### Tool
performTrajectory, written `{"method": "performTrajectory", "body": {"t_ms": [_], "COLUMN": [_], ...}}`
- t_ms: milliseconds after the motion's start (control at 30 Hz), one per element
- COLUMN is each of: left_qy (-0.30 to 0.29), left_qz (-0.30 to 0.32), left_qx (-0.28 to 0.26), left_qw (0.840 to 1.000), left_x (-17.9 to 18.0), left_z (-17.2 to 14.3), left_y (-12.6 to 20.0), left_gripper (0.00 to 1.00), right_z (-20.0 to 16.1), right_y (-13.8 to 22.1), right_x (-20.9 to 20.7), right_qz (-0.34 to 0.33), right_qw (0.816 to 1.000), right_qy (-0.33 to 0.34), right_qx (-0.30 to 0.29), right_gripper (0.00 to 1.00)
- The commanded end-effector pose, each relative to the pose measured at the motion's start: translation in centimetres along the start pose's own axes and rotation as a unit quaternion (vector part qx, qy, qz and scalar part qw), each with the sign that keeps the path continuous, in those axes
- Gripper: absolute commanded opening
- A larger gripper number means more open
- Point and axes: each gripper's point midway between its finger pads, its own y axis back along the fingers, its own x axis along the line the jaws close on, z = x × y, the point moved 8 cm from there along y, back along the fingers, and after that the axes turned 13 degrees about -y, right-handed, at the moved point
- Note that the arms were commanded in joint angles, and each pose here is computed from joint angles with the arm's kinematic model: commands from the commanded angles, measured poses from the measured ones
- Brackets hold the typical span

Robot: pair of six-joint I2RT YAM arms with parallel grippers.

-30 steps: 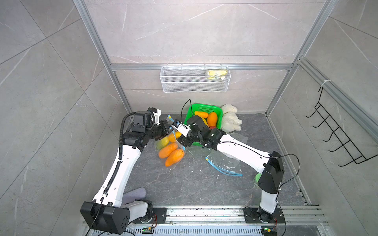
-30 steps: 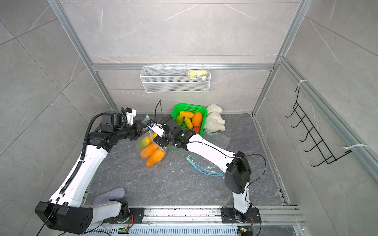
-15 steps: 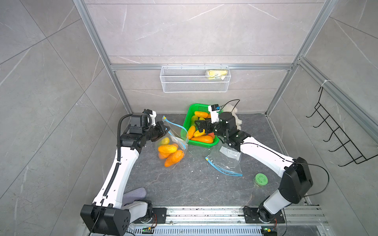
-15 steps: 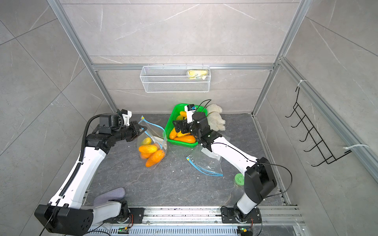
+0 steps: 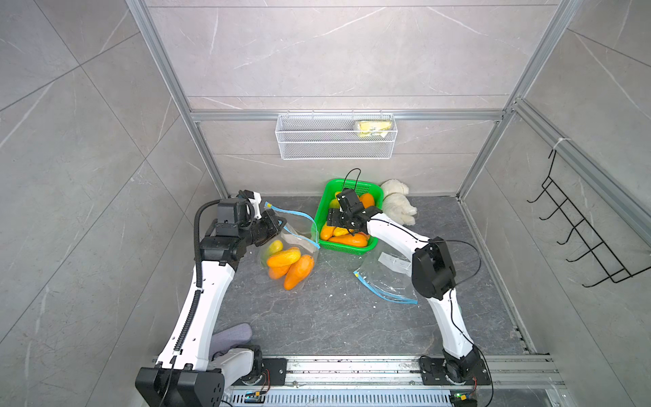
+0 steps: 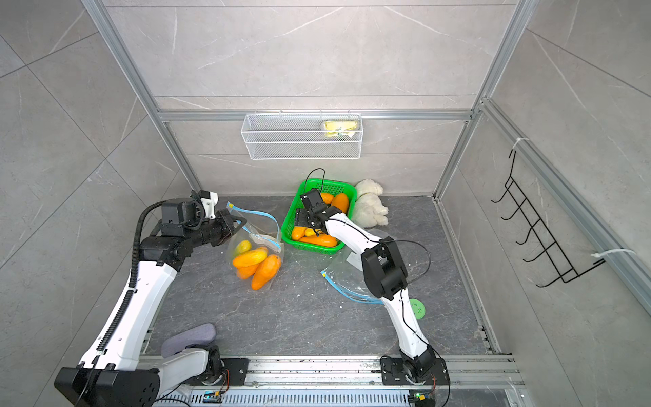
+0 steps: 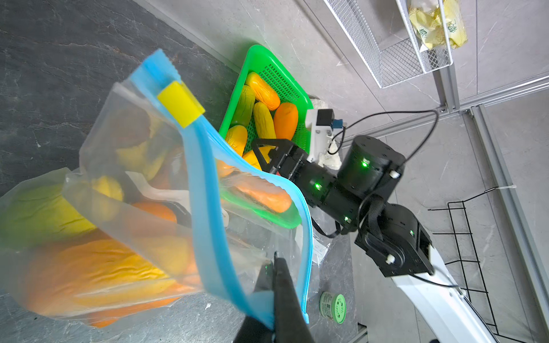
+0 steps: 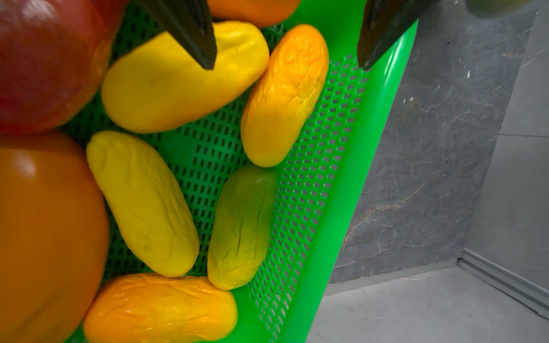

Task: Place the mango in a zip-top bag and seal the zipper
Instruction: Pick up the mango from the basket, then place the mango in the zipper food storage bag.

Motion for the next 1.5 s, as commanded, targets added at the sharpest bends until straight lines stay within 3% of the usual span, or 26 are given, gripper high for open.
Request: {"method": "performTrajectory", "body": {"t_ms": [0, 300, 400, 533, 700, 900, 967, 1033, 1133, 1367, 1467], "left_qy": [-0.015, -0.015, -0.017, -0.015, -0.015, -0.009, -0.011, -0.013, -0.015, -0.027, -0.026], "left_qz": [-0.021, -0.024, -0.024, -0.025, -0.033, -0.056, -0.058, -0.061, -0.066, -0.081, -0.083], "left_qx": [-0.023, -0.017, -0.016, -0.015, -0.011, -0.002, 0.003, 0.008, 0.015, 0.027, 0.024], "left_qw": [0.999, 0.999, 0.999, 0.999, 0.999, 0.998, 0.998, 0.998, 0.998, 0.996, 0.996], "left_x": [-0.7, -0.6, -0.5, -0.5, -0.6, -0.7, -0.9, -1.1, -1.4, -2.9, -3.1], "left_z": [0.8, 0.7, 0.7, 0.7, 0.7, 0.3, 0.1, -0.1, -0.1, 0.0, 0.1], "left_y": [0.5, 0.1, 0.0, 0.1, -0.2, -0.9, -1.3, -1.6, -2.3, -3.3, -3.0], "left_gripper": [0.0, 0.0, 0.0, 0.0, 0.0, 0.0, 0.0, 0.0, 0.0, 0.0, 0.0], "right_z": [-1.6, -3.2, -4.0, -3.9, -0.8, 2.2, 2.4, 1.9, 0.9, -2.3, -3.7], "right_y": [-2.0, -5.8, -6.8, -6.7, -1.9, 6.9, 9.4, 12.5, 17.6, 22.7, 21.6], "right_x": [-0.2, -1.3, -1.6, -1.1, 2.0, 6.1, 6.7, 6.7, 6.3, 7.6, 8.4], "right_qz": [-0.051, -0.132, -0.125, -0.106, -0.067, 0.008, 0.069, 0.172, 0.298, 0.429, 0.448], "right_qw": [0.997, 0.989, 0.989, 0.992, 0.996, 0.995, 0.991, 0.974, 0.925, 0.841, 0.831], "right_qy": [0.021, 0.041, 0.036, 0.033, 0.057, 0.094, 0.092, 0.088, 0.089, 0.139, 0.154], "right_qx": [0.048, 0.057, 0.067, 0.065, 0.032, -0.036, -0.065, -0.123, -0.219, -0.299, -0.29], "right_gripper": [0.76, 0.74, 0.66, 0.41, 0.22, 0.15, 0.14, 0.11, 0.09, 0.09, 0.1]}}
